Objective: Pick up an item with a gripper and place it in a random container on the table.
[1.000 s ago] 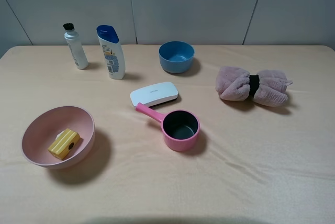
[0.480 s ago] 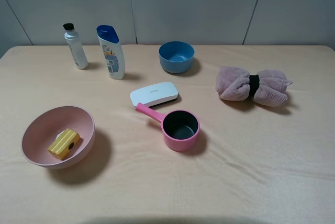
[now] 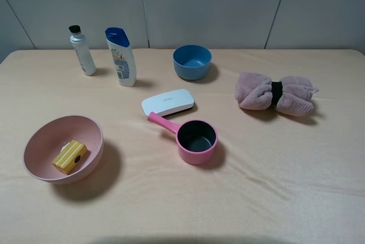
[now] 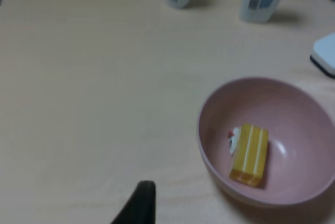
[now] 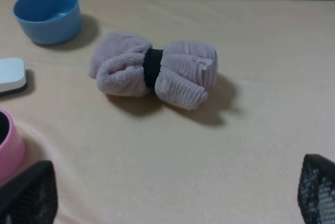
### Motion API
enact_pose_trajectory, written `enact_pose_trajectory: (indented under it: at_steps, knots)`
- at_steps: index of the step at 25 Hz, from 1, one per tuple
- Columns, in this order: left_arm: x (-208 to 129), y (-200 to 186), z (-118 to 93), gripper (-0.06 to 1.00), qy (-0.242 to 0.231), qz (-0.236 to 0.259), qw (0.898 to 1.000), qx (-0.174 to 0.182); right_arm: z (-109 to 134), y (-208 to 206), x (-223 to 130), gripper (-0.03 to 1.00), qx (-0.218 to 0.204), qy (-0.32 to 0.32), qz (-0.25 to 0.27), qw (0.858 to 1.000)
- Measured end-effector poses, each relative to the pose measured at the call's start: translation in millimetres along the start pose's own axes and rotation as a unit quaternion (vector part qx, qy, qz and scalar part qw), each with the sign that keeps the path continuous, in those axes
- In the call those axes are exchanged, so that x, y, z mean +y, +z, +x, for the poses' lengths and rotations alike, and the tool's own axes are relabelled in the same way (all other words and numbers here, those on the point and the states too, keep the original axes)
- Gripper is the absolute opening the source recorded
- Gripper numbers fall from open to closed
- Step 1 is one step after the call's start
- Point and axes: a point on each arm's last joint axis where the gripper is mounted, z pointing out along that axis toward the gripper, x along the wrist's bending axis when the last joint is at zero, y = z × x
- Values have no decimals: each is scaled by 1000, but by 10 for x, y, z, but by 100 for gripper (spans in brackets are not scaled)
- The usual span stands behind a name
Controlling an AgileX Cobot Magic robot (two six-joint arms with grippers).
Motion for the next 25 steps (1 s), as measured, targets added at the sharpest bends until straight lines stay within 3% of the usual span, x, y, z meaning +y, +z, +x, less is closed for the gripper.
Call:
enact_pose_trajectory:
  at_steps: [25]
  knots:
    - [-8,-10,2,99,10,-4,1000,2,0,0,0,69,0,0,0,1000]
